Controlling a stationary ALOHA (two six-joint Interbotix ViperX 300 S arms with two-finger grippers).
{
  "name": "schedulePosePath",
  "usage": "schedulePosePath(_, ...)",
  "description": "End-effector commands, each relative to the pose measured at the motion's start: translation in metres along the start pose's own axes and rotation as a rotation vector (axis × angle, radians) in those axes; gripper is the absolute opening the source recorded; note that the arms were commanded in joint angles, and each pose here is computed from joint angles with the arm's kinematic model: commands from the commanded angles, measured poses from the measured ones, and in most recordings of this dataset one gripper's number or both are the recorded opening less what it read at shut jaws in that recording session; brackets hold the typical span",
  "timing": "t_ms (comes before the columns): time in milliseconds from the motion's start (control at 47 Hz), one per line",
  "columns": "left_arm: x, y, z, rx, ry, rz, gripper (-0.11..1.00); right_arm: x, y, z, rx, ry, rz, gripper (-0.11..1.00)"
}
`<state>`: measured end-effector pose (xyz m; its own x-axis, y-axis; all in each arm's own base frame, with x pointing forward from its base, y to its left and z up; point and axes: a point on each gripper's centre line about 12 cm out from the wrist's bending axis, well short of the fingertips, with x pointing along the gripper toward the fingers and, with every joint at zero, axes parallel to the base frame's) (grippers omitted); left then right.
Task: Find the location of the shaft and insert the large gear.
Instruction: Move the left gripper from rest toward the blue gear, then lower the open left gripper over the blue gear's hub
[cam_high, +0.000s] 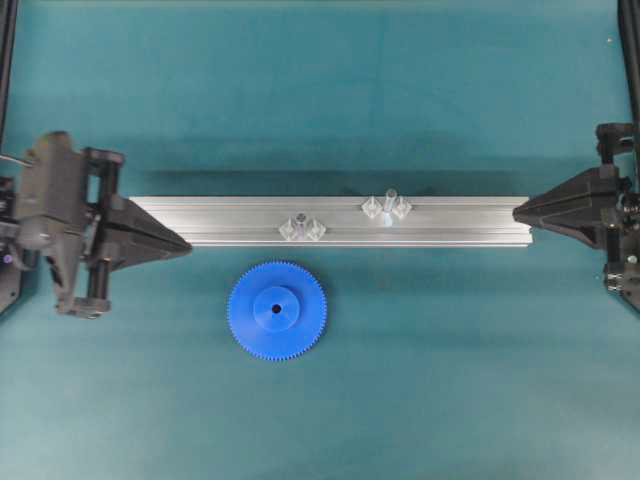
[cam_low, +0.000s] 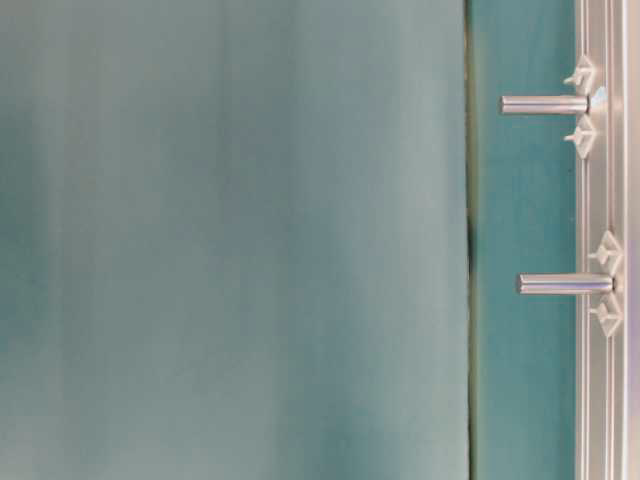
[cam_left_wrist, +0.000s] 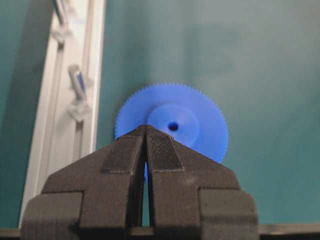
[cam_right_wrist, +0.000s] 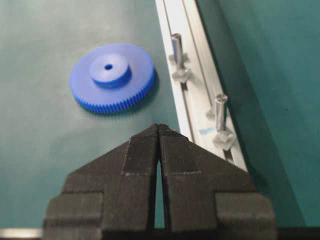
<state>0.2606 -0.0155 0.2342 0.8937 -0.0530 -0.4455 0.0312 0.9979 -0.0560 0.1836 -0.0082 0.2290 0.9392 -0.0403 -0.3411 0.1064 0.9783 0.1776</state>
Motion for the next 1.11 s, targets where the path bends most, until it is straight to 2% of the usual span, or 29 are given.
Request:
schedulePosePath(0, 0.008, -0.002, 0.012, 0.004, 0.005, -0.005, -0.01, 0.000, 0.002, 0.009, 0.011, -0.018, 0.002, 0.00)
schedulePosePath(298, 0.036, -0.010, 0.013, 0.003, 0.101, -0.019, -0.01, 0.000, 0.001, 0.008, 0.011, -0.009, 0.001, 0.00)
schedulePosePath(659, 0.064, -0.020, 0.010, 0.036, 0.219, -0.036, -0.01, 0.000, 0.000, 0.003, 0.013, 0.007, -0.002, 0.00)
schedulePosePath(1084, 0.095, -0.021, 0.006, 0.038, 0.338, -0.025, -0.01, 0.000, -0.001, -0.002, 0.012, 0.034, -0.008, 0.00)
